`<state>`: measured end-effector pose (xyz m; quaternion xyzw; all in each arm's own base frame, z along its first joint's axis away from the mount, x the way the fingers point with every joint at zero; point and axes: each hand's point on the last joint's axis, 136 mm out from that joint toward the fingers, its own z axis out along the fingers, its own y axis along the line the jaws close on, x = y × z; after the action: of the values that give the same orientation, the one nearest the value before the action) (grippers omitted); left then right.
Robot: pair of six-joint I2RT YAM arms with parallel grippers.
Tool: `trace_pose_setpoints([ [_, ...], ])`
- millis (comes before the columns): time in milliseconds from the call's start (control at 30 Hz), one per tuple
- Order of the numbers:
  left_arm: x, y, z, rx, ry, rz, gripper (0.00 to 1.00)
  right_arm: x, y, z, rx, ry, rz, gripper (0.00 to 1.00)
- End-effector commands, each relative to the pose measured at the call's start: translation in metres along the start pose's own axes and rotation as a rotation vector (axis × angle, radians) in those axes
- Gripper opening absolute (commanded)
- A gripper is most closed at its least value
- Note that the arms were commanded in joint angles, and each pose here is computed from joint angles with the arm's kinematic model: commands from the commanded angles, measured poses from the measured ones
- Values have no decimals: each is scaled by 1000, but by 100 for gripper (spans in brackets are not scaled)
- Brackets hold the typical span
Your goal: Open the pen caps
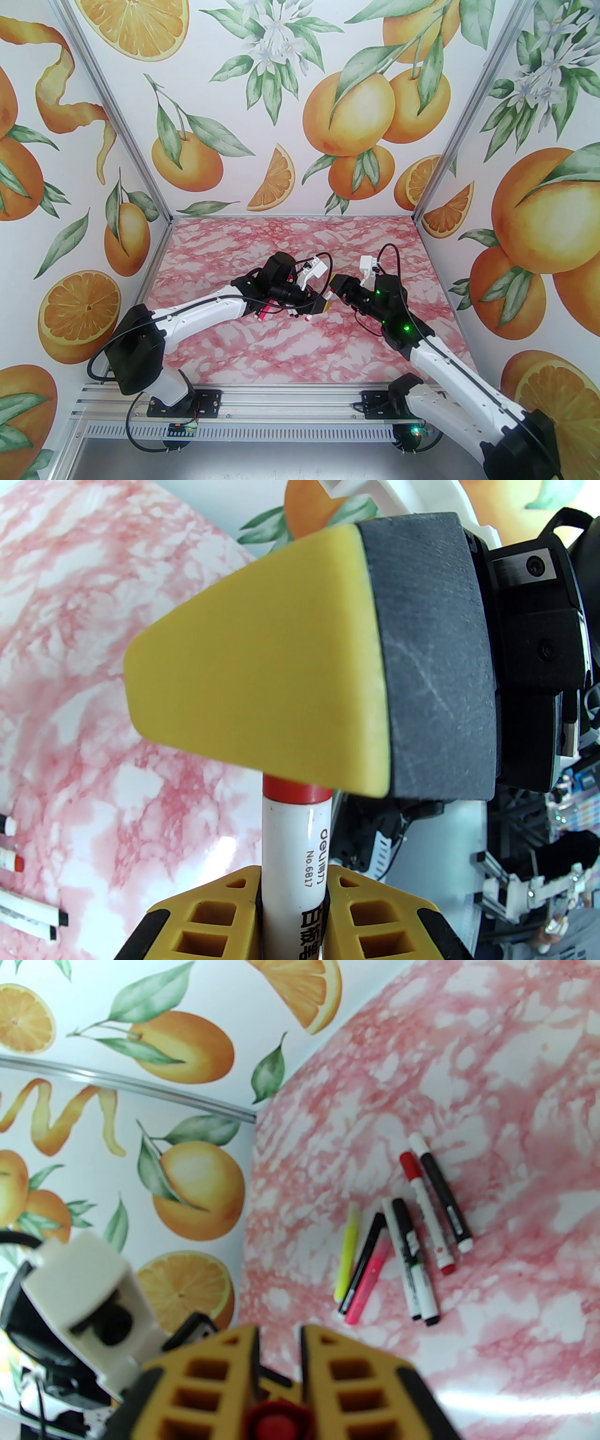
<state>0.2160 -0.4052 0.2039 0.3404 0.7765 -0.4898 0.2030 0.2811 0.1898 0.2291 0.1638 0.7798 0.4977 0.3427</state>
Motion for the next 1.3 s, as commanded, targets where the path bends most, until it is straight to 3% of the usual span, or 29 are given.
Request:
trace_pose_setpoints([
  [0, -6, -11, -1, 19, -30, 34, 16, -9, 4, -4, -17, -58, 2, 16],
  [67, -6, -10, -1, 8, -31, 39, 11, -9, 1, -5, -7, -67, 1, 16],
  [467, 19, 15, 0, -320, 59, 178, 5, -39, -25, -24, 192, -239, 5, 15],
  [667, 28, 15, 1, -419, 75, 243, 4, -55, -33, -30, 255, -298, 19, 15],
  [867, 36, -5, 8, -267, 84, 211, 4, -67, -22, -31, 196, -300, 9, 14],
  [1067, 26, -25, -2, -78, 41, 144, 5, -71, 4, -34, 40, -269, -55, 14],
  [1267, 20, -30, -10, 4, 7, 107, 5, -73, 19, -39, -25, -268, -101, 14],
])
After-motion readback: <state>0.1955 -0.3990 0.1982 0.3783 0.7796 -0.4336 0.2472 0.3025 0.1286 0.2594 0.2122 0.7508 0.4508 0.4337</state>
